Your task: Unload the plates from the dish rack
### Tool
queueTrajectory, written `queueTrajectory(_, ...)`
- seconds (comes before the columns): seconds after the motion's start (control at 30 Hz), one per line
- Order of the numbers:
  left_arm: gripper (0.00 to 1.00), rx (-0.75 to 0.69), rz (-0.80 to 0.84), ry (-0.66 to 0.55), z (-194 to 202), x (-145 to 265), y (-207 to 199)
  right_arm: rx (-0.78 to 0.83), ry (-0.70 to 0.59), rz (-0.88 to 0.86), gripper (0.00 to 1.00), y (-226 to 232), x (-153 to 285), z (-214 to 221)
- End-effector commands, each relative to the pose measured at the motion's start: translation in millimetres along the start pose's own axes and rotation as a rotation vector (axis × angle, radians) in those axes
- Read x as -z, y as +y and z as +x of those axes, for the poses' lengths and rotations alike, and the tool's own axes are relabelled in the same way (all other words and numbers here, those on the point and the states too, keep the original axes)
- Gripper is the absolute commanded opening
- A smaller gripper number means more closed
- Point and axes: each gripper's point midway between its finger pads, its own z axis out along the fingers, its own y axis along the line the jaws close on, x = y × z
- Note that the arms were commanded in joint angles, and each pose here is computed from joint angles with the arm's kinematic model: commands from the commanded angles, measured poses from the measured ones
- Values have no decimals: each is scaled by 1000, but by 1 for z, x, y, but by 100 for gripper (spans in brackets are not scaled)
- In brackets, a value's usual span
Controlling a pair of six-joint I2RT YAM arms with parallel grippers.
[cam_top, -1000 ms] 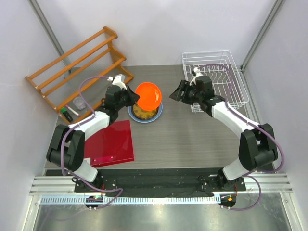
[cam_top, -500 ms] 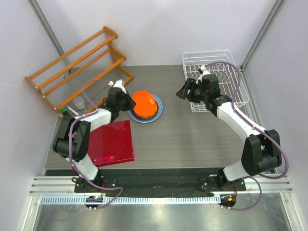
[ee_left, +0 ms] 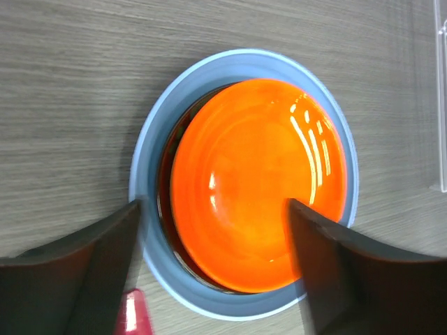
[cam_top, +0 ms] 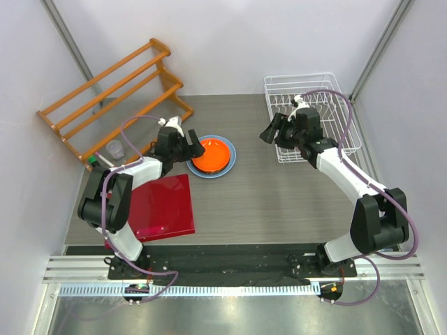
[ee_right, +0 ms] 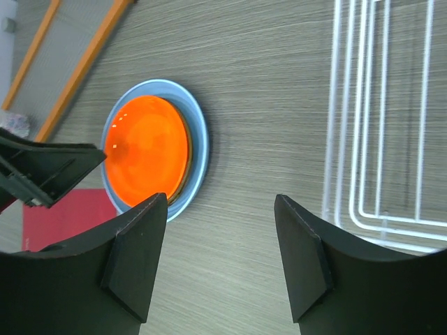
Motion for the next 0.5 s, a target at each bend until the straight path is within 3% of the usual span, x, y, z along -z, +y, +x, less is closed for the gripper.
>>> queueTrajectory(0.0, 100, -19, 16, -41, -21, 11, -9, 49, -68, 52, 70, -13, 7, -16)
queueTrajectory(0.27, 99, -85, 18, -99, -55, 48, -26, 174, -151, 234, 74, -53, 29, -27)
queueTrajectory(0.47, 100, -171, -52, -267, -99, 107, -27, 237, -356, 440, 76, -93, 63, -41)
